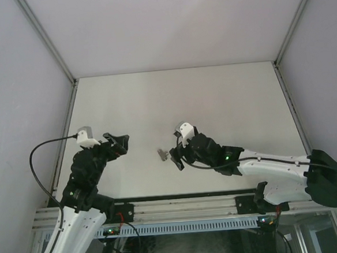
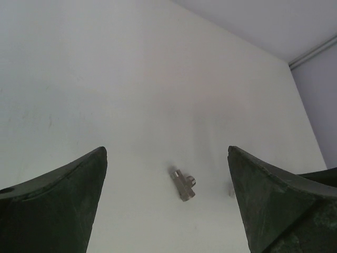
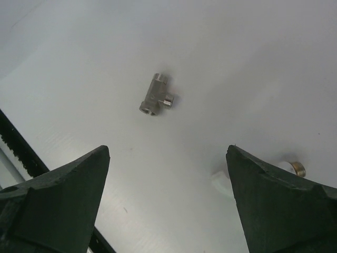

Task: Install the water faucets

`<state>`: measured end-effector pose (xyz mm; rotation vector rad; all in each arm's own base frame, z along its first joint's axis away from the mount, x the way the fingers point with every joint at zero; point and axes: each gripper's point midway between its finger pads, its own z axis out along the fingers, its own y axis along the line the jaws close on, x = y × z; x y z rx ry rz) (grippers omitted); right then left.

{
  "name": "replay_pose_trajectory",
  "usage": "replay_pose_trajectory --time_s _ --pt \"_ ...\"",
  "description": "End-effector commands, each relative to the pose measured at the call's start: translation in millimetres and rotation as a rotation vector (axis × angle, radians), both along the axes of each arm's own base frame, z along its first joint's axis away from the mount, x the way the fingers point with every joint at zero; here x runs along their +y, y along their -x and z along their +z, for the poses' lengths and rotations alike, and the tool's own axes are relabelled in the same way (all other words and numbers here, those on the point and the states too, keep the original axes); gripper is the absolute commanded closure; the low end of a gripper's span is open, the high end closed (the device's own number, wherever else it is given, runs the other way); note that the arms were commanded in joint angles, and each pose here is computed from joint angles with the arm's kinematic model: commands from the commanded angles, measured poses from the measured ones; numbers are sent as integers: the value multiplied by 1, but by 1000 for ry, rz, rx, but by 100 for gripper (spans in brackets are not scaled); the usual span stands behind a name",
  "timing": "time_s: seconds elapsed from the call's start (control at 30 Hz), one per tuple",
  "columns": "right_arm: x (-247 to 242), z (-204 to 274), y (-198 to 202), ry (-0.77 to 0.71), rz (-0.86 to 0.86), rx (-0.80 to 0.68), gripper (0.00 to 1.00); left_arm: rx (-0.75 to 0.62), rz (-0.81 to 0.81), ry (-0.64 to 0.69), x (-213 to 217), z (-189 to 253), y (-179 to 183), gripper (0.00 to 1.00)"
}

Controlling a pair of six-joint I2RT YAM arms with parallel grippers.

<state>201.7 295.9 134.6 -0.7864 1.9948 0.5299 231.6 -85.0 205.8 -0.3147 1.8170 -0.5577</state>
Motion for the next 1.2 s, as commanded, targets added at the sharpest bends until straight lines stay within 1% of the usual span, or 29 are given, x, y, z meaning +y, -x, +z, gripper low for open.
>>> replay_pose_trajectory --time_s 0.0,0.1,0.13,0.23,0.3,0.33,0.4,0.5,0.6,0.73,0.87,1.07,1.17 --pt "26 14 -21 -102 -72 -75 10 -89 96 56 14 19 -3 0" --pt "34 7 -24 -146 -136 -10 12 -90 137 43 23 20 -1 0" --pt "36 8 -28 -167 -190 26 13 -90 150 41 25 21 0 0" --pt "40 -2 -29 -145 -259 117 15 -93 171 35 29 24 0 0" --pt "43 -10 -29 -144 -292 164 19 -90 172 32 30 24 -1 0" --pt "47 -15 -27 -137 -292 191 22 -89 172 32 29 24 -1 0" --pt "57 -24 -23 -108 -266 238 24 -79 174 28 30 21 -2 0" --pt "69 -38 -19 -46 -260 299 25 -67 174 21 30 19 0 0" --pt "84 -44 -13 -23 -223 330 25 -61 184 11 33 18 0 0" --pt "88 -55 -12 27 -241 350 27 -56 195 -2 35 17 0 0" --pt "86 -63 -15 80 -254 347 28 -53 199 -8 36 16 0 0" --pt "92 -74 -17 122 -246 350 29 -41 203 -13 37 12 0 0" --pt "95 -77 -22 148 -242 338 32 -30 200 -18 36 8 -1 0"
